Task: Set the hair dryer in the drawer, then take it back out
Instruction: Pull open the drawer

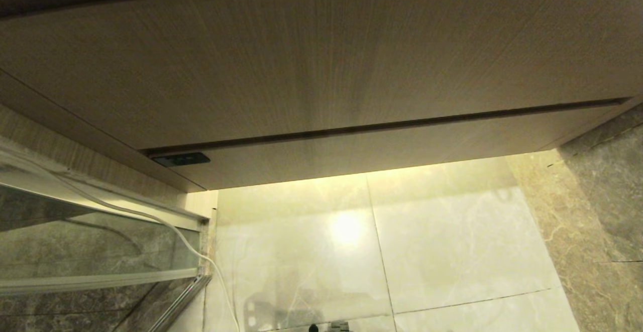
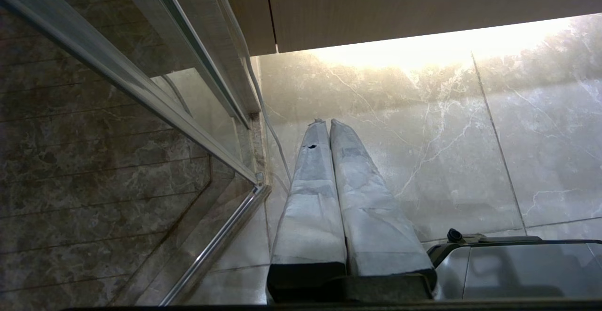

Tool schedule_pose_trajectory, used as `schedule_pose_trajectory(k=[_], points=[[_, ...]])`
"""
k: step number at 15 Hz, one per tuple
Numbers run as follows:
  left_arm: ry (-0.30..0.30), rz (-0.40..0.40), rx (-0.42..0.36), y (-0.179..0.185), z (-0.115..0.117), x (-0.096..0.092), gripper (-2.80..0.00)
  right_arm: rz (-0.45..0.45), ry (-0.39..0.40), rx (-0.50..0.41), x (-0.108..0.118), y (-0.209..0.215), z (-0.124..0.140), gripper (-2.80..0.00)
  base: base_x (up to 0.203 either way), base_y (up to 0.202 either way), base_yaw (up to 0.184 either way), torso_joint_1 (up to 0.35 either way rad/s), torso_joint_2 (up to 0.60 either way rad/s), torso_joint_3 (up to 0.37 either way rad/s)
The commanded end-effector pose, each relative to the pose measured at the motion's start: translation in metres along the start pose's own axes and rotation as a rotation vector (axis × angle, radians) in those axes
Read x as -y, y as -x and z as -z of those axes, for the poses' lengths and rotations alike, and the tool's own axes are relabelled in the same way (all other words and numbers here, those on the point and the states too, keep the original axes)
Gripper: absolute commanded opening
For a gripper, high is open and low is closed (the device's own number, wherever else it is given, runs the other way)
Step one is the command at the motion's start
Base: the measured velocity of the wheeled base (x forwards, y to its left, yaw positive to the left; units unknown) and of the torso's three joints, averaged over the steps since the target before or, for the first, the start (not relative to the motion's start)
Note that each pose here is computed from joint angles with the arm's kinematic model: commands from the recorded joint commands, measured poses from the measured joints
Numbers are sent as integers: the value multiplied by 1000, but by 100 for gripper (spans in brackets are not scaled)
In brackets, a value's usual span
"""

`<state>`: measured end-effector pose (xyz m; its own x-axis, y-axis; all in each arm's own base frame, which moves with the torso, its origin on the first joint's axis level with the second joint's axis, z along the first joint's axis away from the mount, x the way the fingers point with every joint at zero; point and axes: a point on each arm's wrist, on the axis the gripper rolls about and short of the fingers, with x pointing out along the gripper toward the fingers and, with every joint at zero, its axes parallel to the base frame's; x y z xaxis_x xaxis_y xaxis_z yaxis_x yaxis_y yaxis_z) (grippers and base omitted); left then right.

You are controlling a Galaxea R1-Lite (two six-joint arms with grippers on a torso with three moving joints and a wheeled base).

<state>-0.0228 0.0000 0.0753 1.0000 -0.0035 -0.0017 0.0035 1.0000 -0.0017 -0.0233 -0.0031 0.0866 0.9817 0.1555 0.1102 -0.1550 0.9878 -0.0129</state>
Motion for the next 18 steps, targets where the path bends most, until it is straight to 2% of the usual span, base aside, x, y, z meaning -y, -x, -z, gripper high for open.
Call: schedule_pose_trajectory(k=[1, 9, 11, 12, 15, 16, 18], points=[[0, 0, 0, 0, 0, 0, -280, -1, 1, 0, 0, 1, 12, -280, 0, 0, 0, 0, 0, 0], [0, 0, -1, 0, 0, 0, -280, 1, 8, -3, 0, 1, 12, -280, 0, 0, 0, 0, 0, 0], [0, 0, 0, 0, 0, 0, -280, 4, 10, 31, 0, 3, 2, -280, 0, 0, 0, 0, 0, 0], [0, 0, 0, 0, 0, 0, -280, 11, 10, 73, 0, 8, -15, -280, 0, 0, 0, 0, 0, 0], [0, 0, 0, 0, 0, 0, -280, 19, 6, 208, 1, 55, -96, -280, 0, 0, 0, 0, 0, 0], [0, 0, 0, 0, 0, 0, -280, 10, 3, 213, 1, 73, -120, -280, 0, 0, 0, 0, 0, 0], [0, 0, -1, 0, 0, 0, -280, -31, -11, 157, 0, 98, -167, -280, 0, 0, 0, 0, 0, 0]])
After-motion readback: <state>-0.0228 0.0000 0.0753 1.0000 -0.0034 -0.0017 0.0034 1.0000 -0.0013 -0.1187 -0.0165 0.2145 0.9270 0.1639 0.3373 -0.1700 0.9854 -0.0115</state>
